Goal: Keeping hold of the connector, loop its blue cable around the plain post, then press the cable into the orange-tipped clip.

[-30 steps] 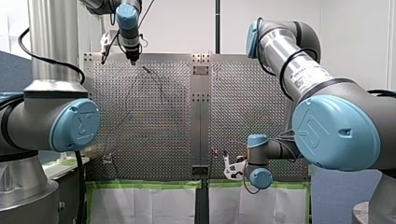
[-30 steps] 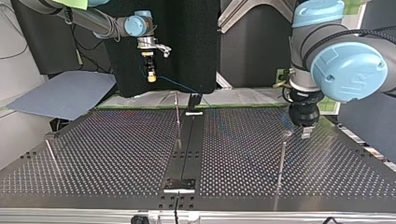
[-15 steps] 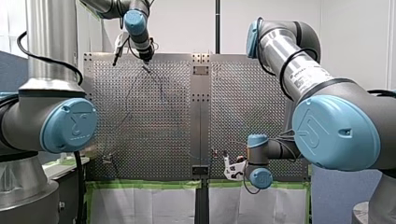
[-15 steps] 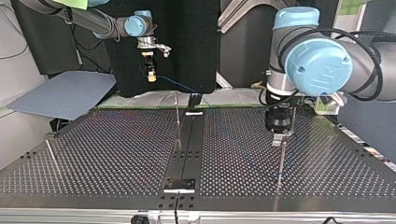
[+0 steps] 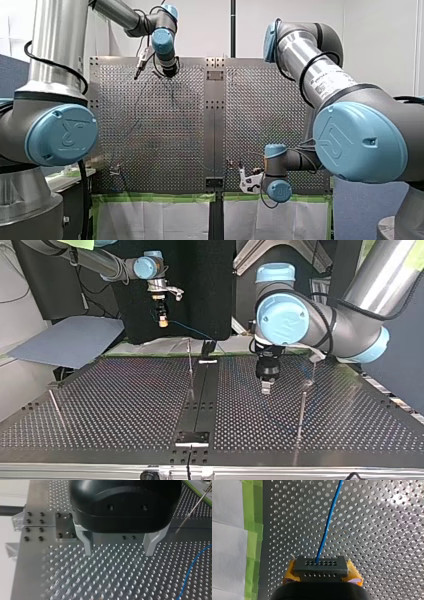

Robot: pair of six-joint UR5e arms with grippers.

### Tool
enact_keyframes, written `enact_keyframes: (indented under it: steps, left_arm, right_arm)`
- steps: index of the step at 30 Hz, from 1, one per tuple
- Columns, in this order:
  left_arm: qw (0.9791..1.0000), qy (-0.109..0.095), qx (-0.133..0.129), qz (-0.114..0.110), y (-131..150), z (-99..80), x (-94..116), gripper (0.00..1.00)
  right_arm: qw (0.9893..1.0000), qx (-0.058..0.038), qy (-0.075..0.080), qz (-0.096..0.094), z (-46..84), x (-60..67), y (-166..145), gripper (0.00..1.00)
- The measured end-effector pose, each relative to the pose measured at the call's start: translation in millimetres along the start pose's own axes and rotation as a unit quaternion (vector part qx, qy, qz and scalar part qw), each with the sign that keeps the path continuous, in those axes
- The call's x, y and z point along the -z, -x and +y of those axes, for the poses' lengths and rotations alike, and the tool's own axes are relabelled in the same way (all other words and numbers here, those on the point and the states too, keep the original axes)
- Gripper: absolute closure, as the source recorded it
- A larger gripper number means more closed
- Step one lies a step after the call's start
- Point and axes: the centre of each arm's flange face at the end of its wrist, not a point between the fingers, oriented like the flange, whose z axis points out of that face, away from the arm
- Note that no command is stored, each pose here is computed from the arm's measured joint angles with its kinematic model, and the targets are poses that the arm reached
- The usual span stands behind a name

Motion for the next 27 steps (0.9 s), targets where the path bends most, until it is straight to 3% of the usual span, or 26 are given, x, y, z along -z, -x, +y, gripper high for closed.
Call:
enact_keyframes:
  steps: [7, 12, 23, 27]
  left_arm:
    - [0.9999, -0.004, -0.008, -0.01, -12, -24.2, -24, 0.02]
    - [0.9998, 0.007, -0.008, -0.015, -23, -31.4, -48, 0.02]
    - [0.9975, 0.035, 0.014, -0.059, -16, -22.0, -74, 0.02]
    - [0.9964, 0.033, 0.018, -0.076, -13, -21.6, -83, 0.02]
  right_arm:
    - [1.0, 0.0001, -0.001, 0.0, -0.3, 0.0, 0, 1.0]
    - [1.0, 0.0003, -0.002, 0.0, -1.3, 0.3, 0, 1.0]
    - [1.0, 0.0005, -0.003, 0.0, -2.8, 0.8, 0, 1.0]
    - [1.0, 0.0005, -0.003, 0.0, -2.9, 0.8, 0, 1.0]
